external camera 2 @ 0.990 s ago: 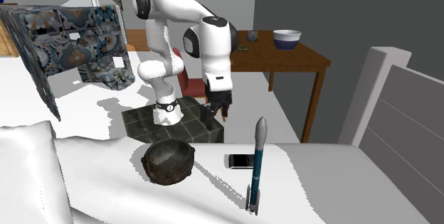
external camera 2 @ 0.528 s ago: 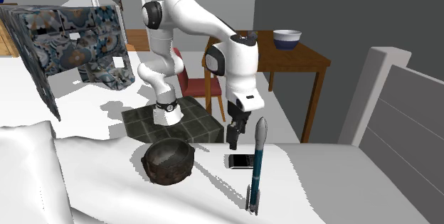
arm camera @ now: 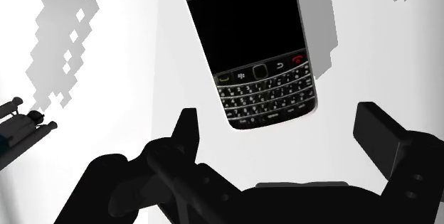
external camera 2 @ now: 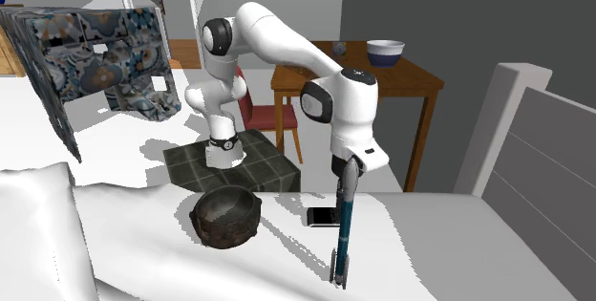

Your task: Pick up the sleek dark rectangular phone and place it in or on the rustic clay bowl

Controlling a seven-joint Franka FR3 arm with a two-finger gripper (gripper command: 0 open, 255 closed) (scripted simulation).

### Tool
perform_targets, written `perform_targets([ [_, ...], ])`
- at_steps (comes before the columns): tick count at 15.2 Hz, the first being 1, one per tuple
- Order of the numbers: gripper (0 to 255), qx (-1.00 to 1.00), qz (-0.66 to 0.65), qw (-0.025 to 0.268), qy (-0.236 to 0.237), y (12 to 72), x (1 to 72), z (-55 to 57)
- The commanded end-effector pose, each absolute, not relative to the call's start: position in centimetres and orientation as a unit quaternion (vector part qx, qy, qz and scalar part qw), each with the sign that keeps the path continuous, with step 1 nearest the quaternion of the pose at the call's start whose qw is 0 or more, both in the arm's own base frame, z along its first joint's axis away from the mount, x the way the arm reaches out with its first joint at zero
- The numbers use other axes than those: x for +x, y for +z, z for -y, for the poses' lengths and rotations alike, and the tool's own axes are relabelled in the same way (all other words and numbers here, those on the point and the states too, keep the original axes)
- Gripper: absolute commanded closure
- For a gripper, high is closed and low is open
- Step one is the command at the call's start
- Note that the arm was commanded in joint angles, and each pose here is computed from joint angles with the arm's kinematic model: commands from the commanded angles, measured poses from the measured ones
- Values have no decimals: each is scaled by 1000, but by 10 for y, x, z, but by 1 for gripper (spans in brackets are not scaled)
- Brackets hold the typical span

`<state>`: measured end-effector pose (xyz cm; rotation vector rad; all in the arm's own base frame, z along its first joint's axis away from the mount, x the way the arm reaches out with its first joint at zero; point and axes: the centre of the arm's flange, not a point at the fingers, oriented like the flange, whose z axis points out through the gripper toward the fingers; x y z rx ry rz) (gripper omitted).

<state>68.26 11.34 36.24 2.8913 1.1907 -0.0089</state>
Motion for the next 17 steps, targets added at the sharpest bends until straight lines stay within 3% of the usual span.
perform_targets([
  [1, 0, 924, -382, 8, -3, 351, 684, -112],
  [12, 0, 924, -382, 8, -3, 332, 684, -112],
  [13, 255, 924, -382, 8, -3, 332, 684, -112],
  [17, 255, 924, -382, 8, -3, 332, 684, -112],
])
